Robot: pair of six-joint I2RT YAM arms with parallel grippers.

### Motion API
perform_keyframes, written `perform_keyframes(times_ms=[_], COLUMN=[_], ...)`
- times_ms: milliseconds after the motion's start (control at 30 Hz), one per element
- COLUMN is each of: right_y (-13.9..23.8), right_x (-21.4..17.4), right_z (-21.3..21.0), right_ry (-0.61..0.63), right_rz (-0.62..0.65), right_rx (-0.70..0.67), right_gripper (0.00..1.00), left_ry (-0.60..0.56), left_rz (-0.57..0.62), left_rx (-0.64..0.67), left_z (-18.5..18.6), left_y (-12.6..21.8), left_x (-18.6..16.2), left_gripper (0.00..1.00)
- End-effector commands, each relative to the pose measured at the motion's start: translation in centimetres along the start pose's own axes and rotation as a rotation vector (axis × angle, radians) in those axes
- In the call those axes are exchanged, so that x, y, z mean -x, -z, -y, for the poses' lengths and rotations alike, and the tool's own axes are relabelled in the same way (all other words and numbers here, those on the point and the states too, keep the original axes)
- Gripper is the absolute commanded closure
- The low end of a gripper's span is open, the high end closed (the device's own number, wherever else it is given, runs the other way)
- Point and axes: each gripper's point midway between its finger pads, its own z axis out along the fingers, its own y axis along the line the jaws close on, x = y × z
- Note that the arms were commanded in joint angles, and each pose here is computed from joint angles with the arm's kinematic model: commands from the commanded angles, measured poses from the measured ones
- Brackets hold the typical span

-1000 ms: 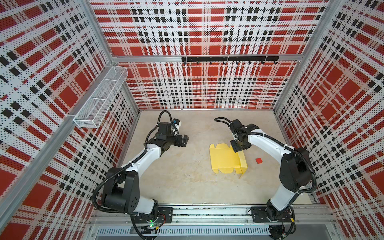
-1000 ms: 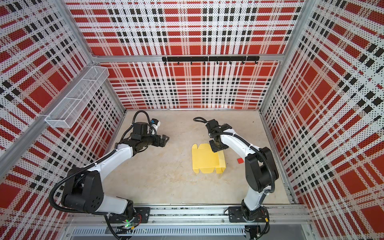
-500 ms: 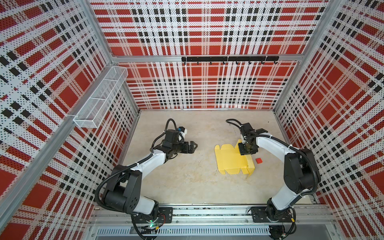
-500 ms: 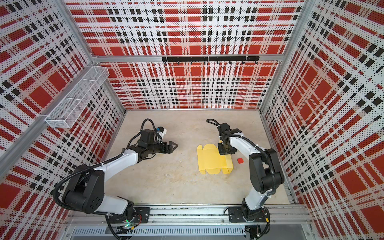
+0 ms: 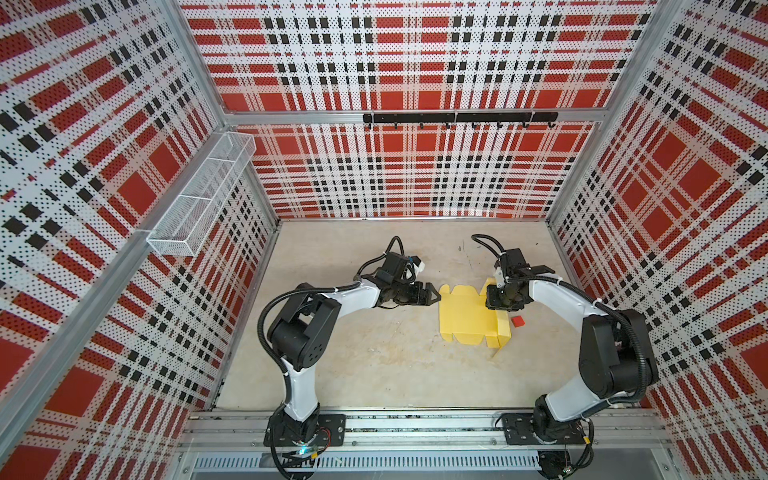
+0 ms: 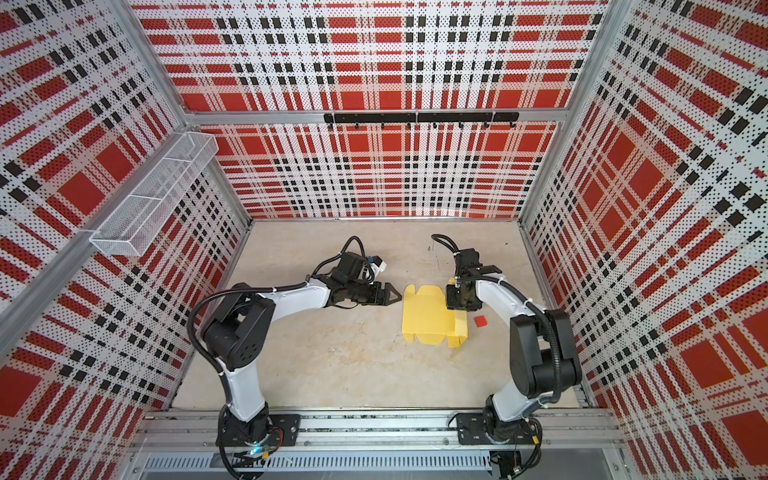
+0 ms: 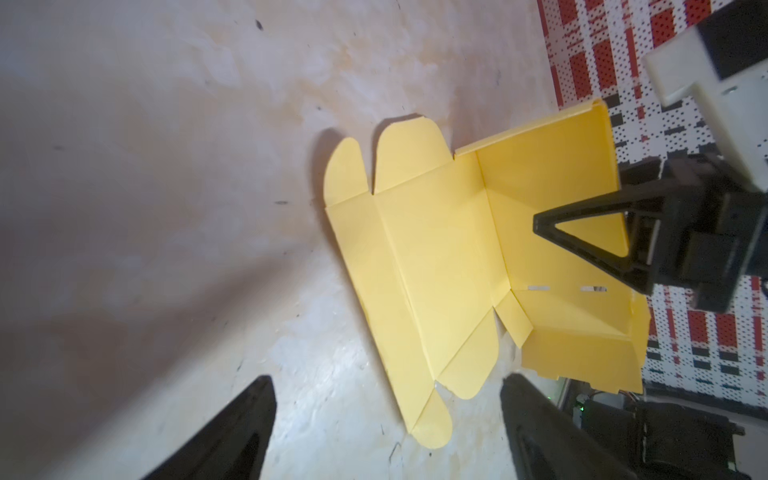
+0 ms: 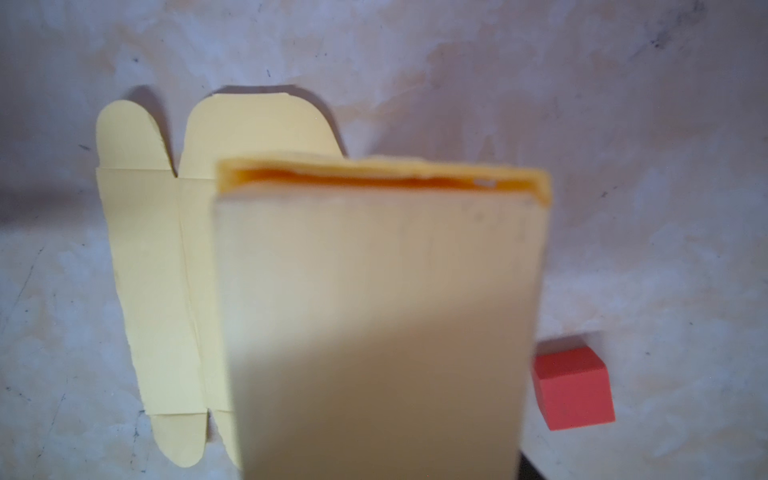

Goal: Fold the paper box

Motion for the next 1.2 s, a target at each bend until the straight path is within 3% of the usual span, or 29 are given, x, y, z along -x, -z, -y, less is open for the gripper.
perform_keyframes(times_ms=[0,467,700,767,1033,1167], right_y=[0.8,0.4,0.5,0.6,1.1,1.7], right_x=[0.9,1.3,1.5,1.5,1.5,1.5], right_z=[-0.2,-0.6,-0.8,-0.8,-1.1,-1.2], right_ry=[-0.014,-0.031,-0.036,-0.038,-0.047,-0.054], right_rz=[0.052,0.055,0.062,0.066,0.077,0.088], right_rx=[0.036,0.066,0.077,0.079,0.095,0.103], right_gripper=[0.55,0.55,0.55,0.54,0.37,0.31], left_ry=[0.061,0.090,0.074,0.071,0.062,0.055], left_rz=[-0.106,-0.196,-0.178,-0.175,-0.174,-0.176], left_rx=[-0.048,-0.093,-0.072,-0.063,-0.074,-0.077], left_z=[0.4,0.8,1.0,1.0,1.3,1.6], left_y=[-1.9,-5.2,-5.0,-4.9,-4.8,-4.9], left_x=[-1.3,-2.4,-1.9,-1.9,-1.7,-1.7], left_gripper=[0.13,0.27,0.56,0.60,0.88,0.91])
